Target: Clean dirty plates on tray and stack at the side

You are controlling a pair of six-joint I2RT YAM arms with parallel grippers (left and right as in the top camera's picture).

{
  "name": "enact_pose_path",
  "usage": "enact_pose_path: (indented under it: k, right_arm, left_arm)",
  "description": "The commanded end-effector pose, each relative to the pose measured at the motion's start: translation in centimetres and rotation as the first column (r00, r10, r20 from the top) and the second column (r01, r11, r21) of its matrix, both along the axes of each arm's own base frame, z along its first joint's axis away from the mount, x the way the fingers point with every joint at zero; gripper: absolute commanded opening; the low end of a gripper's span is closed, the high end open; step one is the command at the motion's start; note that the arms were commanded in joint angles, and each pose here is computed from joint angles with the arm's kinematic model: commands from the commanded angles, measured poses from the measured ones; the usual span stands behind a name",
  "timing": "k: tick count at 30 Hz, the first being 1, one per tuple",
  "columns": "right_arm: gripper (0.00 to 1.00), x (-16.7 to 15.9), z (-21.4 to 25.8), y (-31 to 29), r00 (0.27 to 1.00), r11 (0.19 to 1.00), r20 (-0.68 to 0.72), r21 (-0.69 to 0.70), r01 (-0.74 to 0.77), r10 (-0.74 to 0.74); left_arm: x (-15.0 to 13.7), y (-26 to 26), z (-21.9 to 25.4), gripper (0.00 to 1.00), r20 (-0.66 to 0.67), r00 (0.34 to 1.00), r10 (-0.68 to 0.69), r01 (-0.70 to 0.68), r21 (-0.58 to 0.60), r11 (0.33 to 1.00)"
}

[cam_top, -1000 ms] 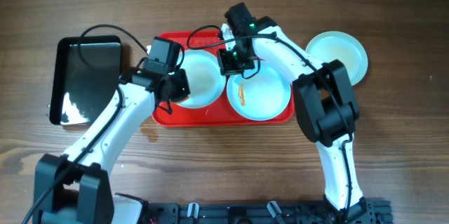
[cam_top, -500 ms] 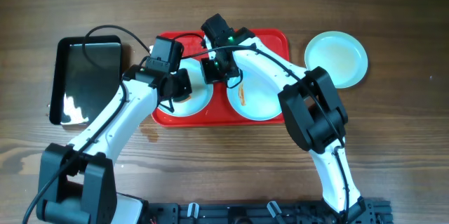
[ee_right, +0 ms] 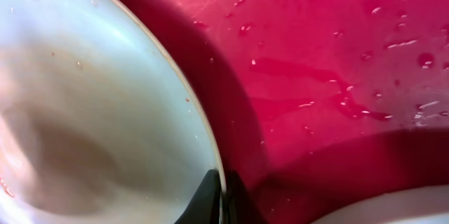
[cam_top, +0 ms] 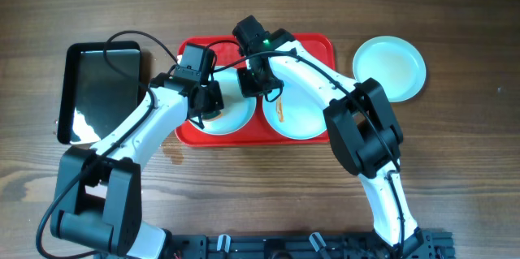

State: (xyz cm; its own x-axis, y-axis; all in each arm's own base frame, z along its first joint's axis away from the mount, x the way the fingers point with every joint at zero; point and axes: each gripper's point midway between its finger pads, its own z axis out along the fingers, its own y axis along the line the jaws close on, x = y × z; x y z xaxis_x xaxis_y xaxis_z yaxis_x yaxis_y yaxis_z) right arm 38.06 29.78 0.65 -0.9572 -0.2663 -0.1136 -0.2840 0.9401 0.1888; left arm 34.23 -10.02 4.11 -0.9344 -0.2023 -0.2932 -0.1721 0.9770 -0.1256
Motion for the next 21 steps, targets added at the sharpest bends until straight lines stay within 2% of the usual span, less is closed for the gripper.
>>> enact_pose_path:
  k: [1,10,15,19,21]
  right_arm:
    - [0.04,0.6,-0.6,-0.7,0.999,0.997,0.035,-0.07,-0.012,0.014]
    - [0.04,0.7,-0.6,-0.6,0.999,0.998,0.039,-0.064,0.004,-0.002]
    - [0.04,0.7,-0.6,-0.6,0.999,0.998,0.04,-0.064,0.003,-0.001]
    - [0.04,0.7,-0.6,-0.6,0.999,0.998,0.04,-0.064,0.004,-0.001]
    - [0.04,0.7,-0.6,-0.6,0.999,0.998,0.04,-0.063,0.004,-0.001]
  left_arm:
    - [0.1,0.1,-0.5,0.04,0.002,1.0,-0.015,0.015,0.013,1.0]
    - [0.8,-0.1,-2.2,0.04,-0.011,1.0,0.015,-0.015,0.004,1.0]
    - [1.1,-1.8,-3.5,0.04,-0.032,0.999,0.006,-0.009,-0.081,0.997]
    - [1.2,-1.7,-4.1,0.04,-0.036,0.999,0.004,-0.006,-0.073,0.997]
    - [1.1,-0.8,-4.4,0.04,-0.04,0.999,0.019,-0.02,-0.027,0.999]
